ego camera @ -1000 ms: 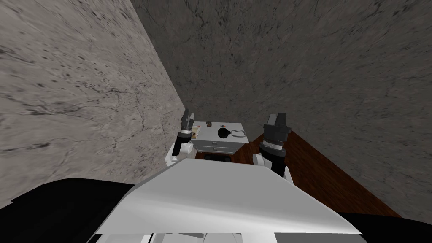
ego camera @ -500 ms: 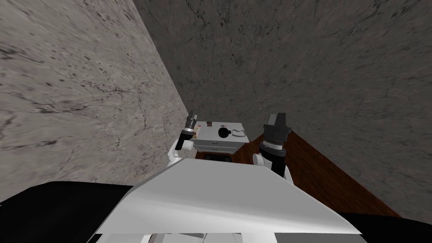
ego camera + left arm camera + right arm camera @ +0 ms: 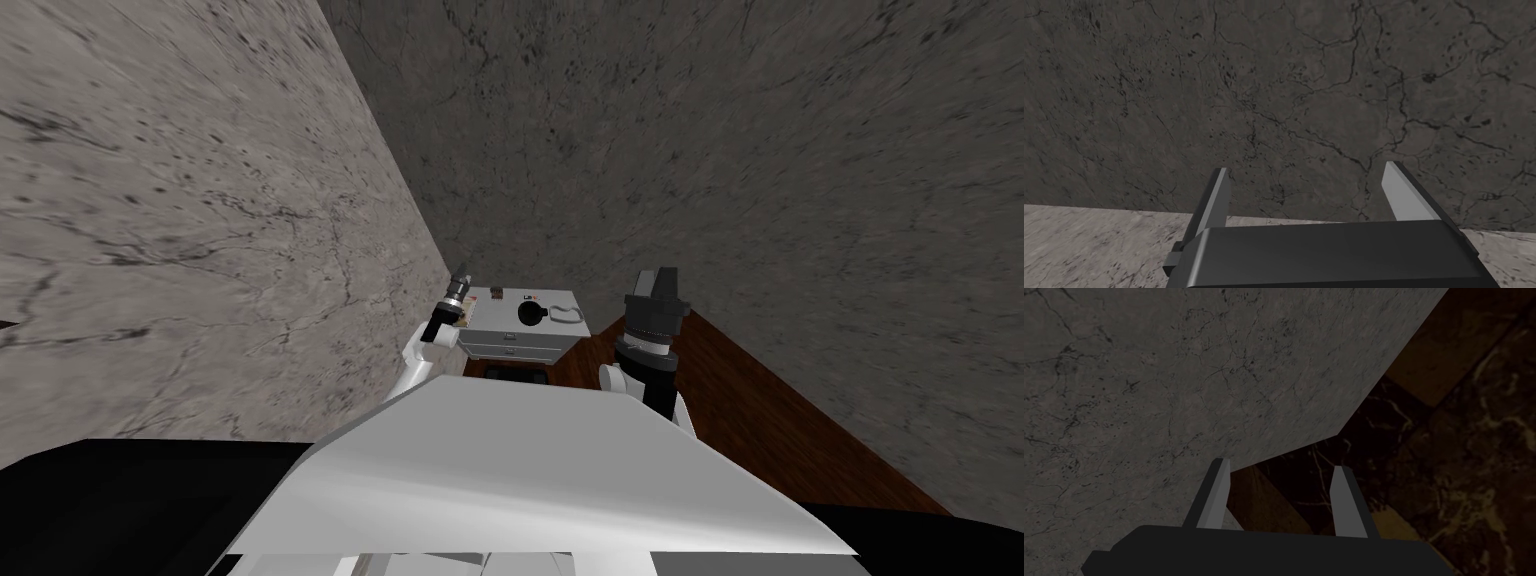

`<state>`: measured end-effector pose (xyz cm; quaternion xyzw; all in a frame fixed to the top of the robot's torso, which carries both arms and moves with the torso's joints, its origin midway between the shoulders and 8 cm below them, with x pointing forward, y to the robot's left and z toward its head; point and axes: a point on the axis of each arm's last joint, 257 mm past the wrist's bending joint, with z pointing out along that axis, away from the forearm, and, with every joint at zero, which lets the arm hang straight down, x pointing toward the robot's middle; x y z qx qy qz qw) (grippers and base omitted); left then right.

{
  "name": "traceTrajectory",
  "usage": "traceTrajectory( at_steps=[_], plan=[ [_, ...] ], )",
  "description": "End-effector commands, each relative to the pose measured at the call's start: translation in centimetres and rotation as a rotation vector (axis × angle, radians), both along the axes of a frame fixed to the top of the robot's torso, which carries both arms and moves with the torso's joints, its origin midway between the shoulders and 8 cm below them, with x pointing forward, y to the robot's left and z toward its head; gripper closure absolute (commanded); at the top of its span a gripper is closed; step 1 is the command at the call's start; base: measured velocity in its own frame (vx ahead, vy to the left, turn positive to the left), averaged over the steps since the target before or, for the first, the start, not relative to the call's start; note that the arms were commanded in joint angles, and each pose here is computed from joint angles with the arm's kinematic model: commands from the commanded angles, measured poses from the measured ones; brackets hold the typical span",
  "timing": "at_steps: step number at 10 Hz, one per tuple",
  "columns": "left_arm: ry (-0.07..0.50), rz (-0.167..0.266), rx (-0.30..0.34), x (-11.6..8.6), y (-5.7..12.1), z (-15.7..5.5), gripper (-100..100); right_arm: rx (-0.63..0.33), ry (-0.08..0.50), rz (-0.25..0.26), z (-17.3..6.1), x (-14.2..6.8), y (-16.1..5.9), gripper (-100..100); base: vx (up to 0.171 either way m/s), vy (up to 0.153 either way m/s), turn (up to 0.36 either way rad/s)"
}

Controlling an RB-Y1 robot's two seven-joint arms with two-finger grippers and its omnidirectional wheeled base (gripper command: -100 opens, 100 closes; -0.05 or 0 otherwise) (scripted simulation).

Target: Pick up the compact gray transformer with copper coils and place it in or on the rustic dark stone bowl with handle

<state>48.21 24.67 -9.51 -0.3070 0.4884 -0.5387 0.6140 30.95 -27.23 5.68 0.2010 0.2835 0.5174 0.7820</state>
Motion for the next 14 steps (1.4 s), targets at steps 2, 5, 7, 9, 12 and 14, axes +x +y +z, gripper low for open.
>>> traceTrajectory(
  at_steps=[2, 5, 7, 9, 12, 14],
  plan=[
    [0.078, 0.013, 0.016, 1.9, 0.8, -2.6, -100, 0.0, 0.0, 0.0, 0.0, 0.0, 0.0, 0, -0.009, 0.003, -0.004],
    [0.147, 0.029, 0.029, 3.4, 1.8, -4.9, -100, 0.0, 0.0, 0.0, 0.0, 0.0, 0.0, 0, -0.012, 0.001, -0.01],
    [0.207, 0.045, 0.04, 4.7, 2.7, -6.7, -100, 0.0, 0.0, 0.0, 0.0, 0.0, 0.0, 0, -0.013, -0.002, -0.017],
    [0.267, 0.065, 0.049, 6.0, 3.9, -8.4, -100, 0.0, 0.0, 0.0, 0.0, 0.0, 0.0, 0, -0.013, -0.003, -0.019],
    [0.327, 0.087, 0.055, 7.2, 5.1, -10.2, -100, 0.0, 0.0, 0.0, 0.0, 0.0, 0.0, 0, -0.011, -0.003, -0.015],
    [0.387, 0.112, 0.059, 8.2, 6.5, -11.8, -100, 0.0, 0.0, 0.0, 0.0, 0.0, 0.0, 0, -0.009, -0.006, -0.028]
  ],
)
